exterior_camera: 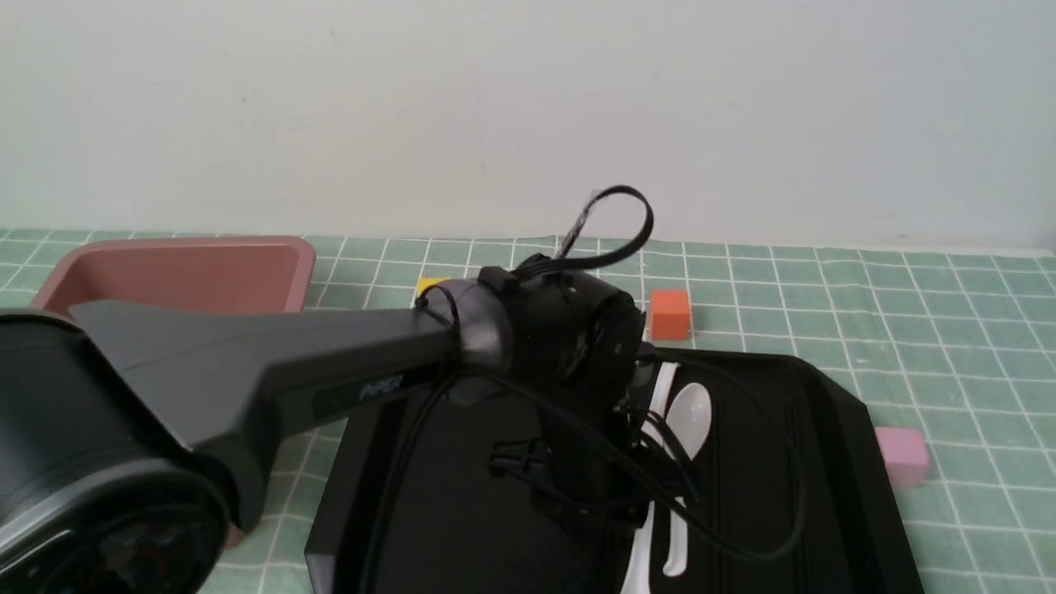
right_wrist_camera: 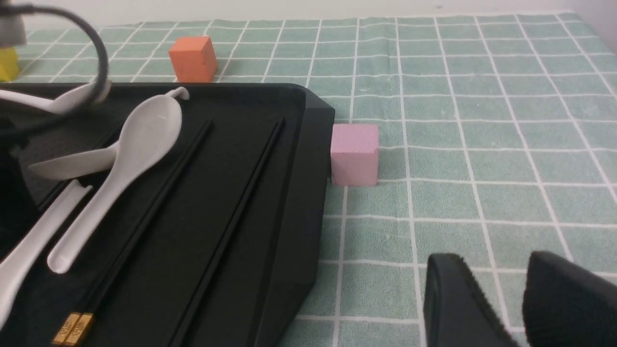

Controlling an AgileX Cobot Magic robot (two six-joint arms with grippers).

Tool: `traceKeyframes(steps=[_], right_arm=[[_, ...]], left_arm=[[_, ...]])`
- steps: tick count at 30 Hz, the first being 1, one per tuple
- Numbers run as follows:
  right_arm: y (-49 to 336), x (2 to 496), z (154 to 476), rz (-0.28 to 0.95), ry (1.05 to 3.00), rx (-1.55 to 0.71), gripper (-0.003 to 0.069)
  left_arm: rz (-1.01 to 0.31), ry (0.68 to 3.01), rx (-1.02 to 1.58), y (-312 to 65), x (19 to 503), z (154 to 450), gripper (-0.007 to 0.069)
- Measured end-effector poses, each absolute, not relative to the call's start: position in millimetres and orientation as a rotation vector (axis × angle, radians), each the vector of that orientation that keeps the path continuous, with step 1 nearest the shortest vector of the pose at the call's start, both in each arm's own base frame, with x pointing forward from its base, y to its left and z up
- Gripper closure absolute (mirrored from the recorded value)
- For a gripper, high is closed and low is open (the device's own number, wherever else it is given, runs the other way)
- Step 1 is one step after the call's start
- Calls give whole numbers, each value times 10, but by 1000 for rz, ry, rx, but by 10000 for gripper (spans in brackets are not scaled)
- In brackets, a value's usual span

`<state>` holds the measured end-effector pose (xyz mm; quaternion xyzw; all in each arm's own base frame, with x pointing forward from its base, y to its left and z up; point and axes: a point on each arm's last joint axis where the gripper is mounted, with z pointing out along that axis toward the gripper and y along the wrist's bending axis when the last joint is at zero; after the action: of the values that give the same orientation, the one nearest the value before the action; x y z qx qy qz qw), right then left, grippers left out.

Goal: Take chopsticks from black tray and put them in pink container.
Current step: 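Reach over to the black tray and grasp a pair of chopsticks with the left gripper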

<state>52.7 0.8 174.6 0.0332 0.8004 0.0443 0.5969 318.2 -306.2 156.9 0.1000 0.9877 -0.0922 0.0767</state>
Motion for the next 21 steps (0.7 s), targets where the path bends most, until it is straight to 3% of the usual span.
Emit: traceKeyframes(steps=[10,21], right_arm=[[8,527,1746,103,1858,77,419],[8,527,1746,103,1858,77,419]], left_arm=[[-259,2985,301,-3065,3181,1541,327],[-238,3033,290,-3059,3162,1507,453]])
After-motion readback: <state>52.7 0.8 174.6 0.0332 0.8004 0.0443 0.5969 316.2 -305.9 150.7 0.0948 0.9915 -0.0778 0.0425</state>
